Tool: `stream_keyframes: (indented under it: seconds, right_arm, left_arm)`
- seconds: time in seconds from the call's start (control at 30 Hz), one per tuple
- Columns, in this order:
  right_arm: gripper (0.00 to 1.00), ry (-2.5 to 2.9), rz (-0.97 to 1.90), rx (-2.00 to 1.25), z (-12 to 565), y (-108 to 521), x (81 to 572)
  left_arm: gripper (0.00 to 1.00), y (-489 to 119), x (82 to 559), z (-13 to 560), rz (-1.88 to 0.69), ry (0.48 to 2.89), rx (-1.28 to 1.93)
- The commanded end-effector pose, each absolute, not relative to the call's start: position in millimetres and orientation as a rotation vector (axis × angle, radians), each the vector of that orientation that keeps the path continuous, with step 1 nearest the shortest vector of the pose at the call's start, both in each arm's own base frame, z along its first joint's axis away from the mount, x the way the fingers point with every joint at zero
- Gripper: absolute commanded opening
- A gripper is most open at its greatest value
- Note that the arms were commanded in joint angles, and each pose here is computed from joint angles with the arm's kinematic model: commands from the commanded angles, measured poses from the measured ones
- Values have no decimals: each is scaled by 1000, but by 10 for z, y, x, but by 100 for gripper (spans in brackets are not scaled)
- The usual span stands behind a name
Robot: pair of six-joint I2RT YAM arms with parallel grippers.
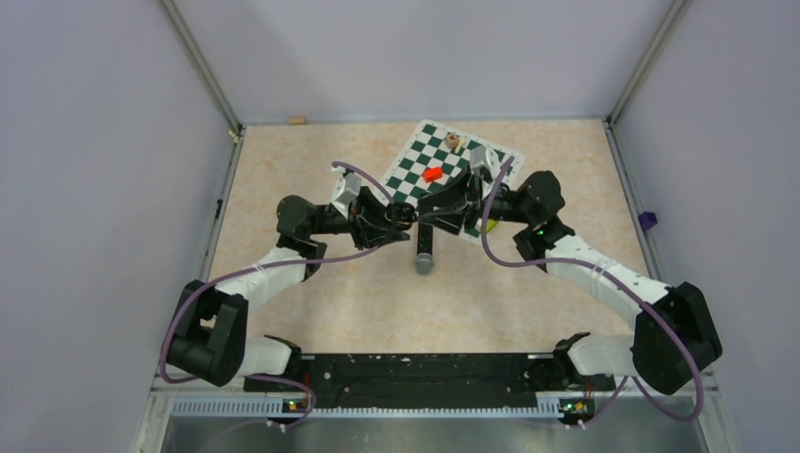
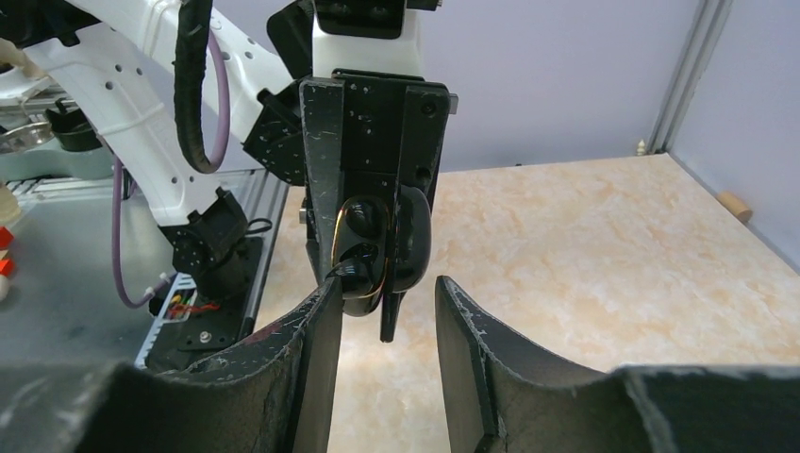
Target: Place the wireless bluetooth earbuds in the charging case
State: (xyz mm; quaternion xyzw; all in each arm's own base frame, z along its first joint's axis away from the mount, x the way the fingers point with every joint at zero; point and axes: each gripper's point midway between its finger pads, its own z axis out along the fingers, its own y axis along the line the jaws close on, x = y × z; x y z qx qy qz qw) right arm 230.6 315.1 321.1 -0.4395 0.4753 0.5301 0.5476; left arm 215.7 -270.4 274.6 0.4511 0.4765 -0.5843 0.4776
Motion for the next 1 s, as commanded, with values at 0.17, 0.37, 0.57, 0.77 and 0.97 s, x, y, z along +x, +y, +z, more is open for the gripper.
stream_keyframes:
  seconds: [0.17, 0.37, 0.57, 0.77, 0.97]
  right_arm:
    - [40, 1038, 1302, -1095, 3370, 3264, 2128]
    - [35, 1097, 1260, -1039, 3313, 3333, 2254]
    - [42, 973, 1237, -1215, 3458, 3291, 2043]
    - [60, 832, 1008, -1596, 3320, 3049, 1863]
    - [64, 623, 789, -1786, 3110, 2942, 1856]
  left_arm:
    - [0, -2705, 2165, 2944, -1381, 1088, 1114]
    - [0, -2706, 2168, 2949, -1382, 1087, 1114]
    - [0, -2703, 2139, 2929, -1390, 1088, 1132]
    - [0, -2764, 2042, 2818, -1454, 1119, 1203]
    - [0, -2869, 1899, 2651, -1547, 1151, 1321]
